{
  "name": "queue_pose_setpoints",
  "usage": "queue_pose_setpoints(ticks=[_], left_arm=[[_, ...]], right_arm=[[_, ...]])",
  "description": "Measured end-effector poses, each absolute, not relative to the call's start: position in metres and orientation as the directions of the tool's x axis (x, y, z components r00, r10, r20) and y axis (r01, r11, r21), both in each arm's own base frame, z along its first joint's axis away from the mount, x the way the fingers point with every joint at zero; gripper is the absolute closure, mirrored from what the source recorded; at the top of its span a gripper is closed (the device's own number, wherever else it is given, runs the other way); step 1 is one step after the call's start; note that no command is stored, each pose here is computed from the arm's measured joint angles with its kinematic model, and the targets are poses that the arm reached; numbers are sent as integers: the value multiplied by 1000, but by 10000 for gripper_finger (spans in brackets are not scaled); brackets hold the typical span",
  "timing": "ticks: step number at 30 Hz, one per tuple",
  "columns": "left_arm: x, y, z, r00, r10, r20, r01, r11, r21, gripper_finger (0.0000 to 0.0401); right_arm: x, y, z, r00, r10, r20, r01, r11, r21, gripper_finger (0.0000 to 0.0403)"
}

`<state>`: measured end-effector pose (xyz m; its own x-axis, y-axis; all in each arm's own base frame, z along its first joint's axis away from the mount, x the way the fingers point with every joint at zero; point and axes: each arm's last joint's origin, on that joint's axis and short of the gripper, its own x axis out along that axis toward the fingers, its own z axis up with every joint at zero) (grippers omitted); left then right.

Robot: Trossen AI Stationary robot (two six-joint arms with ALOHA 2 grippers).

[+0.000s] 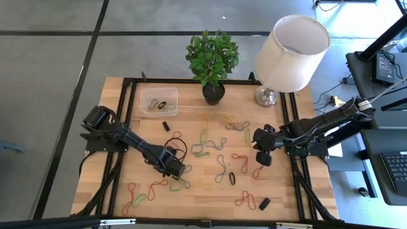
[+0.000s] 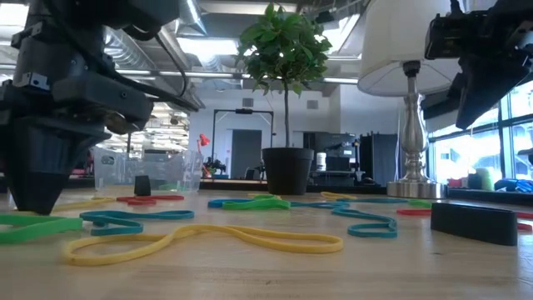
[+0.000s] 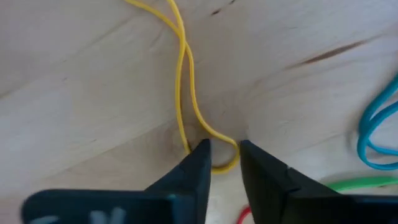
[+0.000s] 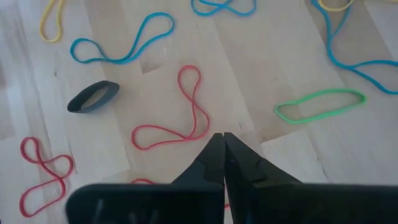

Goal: Pick and place rubber bands into bin
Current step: Put the yellow rubber band into the transparent bin

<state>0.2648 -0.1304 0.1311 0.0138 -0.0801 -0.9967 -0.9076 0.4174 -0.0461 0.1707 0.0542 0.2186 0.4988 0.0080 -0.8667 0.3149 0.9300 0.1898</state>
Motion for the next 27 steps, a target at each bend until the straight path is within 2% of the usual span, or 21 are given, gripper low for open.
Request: queue_pose_setpoints(ticks=[3, 5, 11, 21, 27], left_arm=[[267, -132, 134, 10, -82, -997, -913, 407, -42, 377], [270, -133, 138, 9, -83, -996, -907, 419, -43, 393], [282, -138, 164, 7, -90, -996, -861, 506, -52, 399], [283, -106, 243, 64, 70, -996, -834, 552, -15, 400], [267, -67, 290, 103, 226, -969, -823, 566, 44, 399]], right_arm=[[171, 54, 219, 498, 8, -867, 299, 937, 180, 398], [171, 54, 219, 498, 8, -867, 298, 938, 179, 398], [171, 54, 219, 498, 7, -867, 295, 939, 177, 397], [171, 54, 218, 498, 6, -867, 299, 938, 178, 396], [171, 54, 219, 501, 6, -865, 324, 926, 194, 396]])
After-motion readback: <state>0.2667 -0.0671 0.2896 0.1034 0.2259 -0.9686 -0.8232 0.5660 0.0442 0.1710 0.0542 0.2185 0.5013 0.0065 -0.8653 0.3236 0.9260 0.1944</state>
